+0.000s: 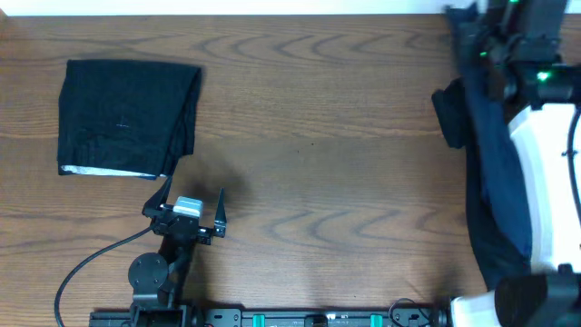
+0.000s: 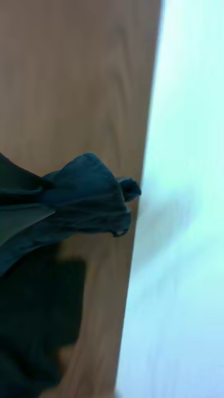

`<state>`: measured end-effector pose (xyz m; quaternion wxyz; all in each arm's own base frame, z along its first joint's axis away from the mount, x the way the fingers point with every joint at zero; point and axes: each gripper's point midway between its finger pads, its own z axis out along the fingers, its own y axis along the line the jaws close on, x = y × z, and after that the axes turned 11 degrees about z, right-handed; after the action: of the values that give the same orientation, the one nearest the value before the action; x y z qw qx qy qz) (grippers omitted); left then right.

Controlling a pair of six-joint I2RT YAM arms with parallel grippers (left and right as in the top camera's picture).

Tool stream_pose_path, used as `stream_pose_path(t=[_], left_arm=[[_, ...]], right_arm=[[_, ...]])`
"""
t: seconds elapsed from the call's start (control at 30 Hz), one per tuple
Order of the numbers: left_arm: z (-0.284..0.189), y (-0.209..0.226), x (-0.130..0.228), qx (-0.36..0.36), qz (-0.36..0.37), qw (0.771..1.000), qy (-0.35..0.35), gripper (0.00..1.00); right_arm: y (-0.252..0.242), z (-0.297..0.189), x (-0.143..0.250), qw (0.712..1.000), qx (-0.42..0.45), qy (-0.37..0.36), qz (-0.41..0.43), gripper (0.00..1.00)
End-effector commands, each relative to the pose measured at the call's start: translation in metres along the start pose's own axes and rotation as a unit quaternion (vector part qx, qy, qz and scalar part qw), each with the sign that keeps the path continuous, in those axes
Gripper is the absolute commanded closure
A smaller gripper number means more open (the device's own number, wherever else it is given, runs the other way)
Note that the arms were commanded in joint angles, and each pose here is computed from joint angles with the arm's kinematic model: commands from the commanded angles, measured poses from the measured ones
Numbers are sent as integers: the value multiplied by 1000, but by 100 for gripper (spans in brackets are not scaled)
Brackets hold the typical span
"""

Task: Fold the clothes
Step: 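Lift the jeans with the right gripper and drag them leftward to table center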

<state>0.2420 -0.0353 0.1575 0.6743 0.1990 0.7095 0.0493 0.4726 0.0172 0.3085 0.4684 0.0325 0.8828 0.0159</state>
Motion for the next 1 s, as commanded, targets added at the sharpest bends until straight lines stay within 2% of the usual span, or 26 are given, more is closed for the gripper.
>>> stream_pose_path(t=[0.0, 0.2, 0.43, 0.7, 0.97], left_arm=[[1, -8, 14, 15, 2, 1000, 21, 2], [1, -8, 14, 15, 2, 1000, 21, 2], [1, -8, 14, 15, 2, 1000, 21, 2], [1, -8, 14, 15, 2, 1000, 21, 2], [1, -8, 14, 15, 2, 1000, 21, 2]], right_arm=[[54, -14, 8, 998, -63, 14, -13, 99], [147, -9, 76, 980, -152, 121, -41, 99], [228, 15, 155, 956, -188, 210, -83, 99], [296, 28, 239, 923, -231, 276, -139, 99], [332, 19, 289, 902, -250, 302, -183, 99]])
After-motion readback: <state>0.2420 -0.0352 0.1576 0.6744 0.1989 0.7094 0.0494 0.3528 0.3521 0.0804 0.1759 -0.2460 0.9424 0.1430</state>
